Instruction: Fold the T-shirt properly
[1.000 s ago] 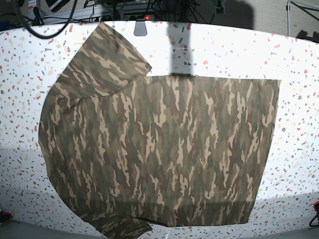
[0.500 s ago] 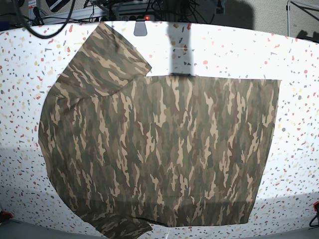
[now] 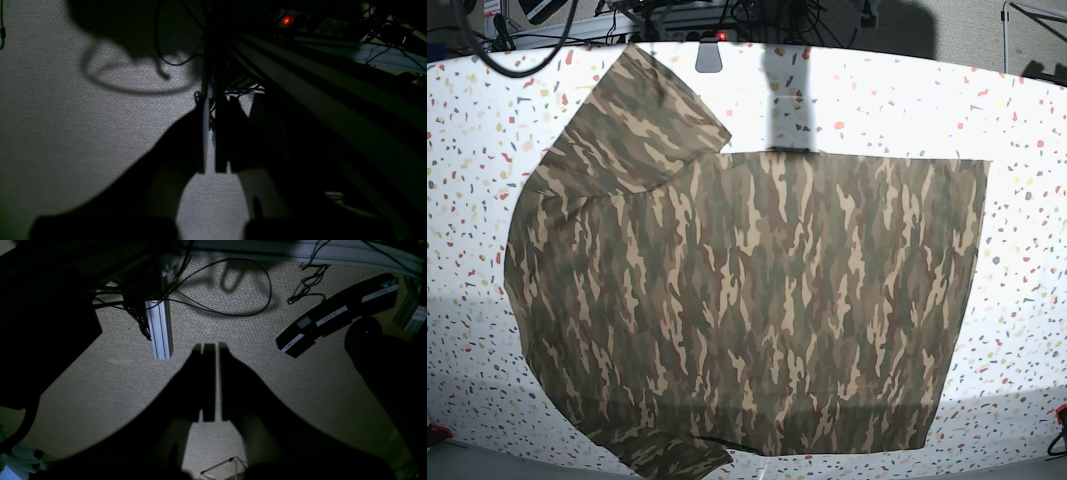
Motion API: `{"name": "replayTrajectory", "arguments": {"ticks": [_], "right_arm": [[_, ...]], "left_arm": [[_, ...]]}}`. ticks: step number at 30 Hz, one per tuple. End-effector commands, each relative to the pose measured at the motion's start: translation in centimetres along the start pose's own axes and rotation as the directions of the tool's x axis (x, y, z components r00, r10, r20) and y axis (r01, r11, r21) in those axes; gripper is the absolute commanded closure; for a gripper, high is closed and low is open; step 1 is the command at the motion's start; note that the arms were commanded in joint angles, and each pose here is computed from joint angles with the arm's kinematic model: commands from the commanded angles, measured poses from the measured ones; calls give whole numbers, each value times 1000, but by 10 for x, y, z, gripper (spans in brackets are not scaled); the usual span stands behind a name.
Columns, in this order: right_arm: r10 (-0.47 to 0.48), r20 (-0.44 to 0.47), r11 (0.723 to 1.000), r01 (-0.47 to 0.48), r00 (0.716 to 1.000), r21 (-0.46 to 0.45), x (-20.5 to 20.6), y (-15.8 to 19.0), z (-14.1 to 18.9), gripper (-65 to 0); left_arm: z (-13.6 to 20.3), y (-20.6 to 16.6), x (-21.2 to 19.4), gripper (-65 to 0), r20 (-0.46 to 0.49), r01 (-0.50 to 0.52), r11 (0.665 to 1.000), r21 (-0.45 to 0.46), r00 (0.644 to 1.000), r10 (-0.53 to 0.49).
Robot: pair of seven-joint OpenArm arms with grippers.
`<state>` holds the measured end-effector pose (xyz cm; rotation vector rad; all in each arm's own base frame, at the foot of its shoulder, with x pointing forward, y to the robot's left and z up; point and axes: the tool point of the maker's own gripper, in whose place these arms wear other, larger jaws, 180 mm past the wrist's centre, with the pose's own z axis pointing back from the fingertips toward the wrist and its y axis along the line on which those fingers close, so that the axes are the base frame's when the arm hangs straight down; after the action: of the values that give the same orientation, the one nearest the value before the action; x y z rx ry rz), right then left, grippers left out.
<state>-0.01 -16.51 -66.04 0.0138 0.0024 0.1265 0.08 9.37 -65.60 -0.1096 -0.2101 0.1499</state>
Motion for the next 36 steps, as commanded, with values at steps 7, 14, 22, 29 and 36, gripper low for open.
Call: {"name": "replayTrajectory", "arguments": {"ticks": [7,14,22,29,36], "right_arm": [[1,-7,1000,-1,1000,-2,-4,-3,0,-36],[9,-23,1000,-9,1000,-12,-28,-10,3,-36],[49,31,997,-47,998,-54,-50,-37,21,-36],[102,131,995,-98,986,-38,-58,-47,55,-36],[134,235,991,-128,963,-42,-53,-58,101,-36]], "left_arm": [[2,-3,-4,-44,9,0,1000,-9,1000,0],[10,2,-28,-44,-2,-4,1000,0,1000,4],[29,17,-50,-44,14,9,1000,29,1000,-9],[60,35,-51,-44,67,42,997,68,997,-46],[104,29,-40,-44,161,86,996,1,983,-85]]}}
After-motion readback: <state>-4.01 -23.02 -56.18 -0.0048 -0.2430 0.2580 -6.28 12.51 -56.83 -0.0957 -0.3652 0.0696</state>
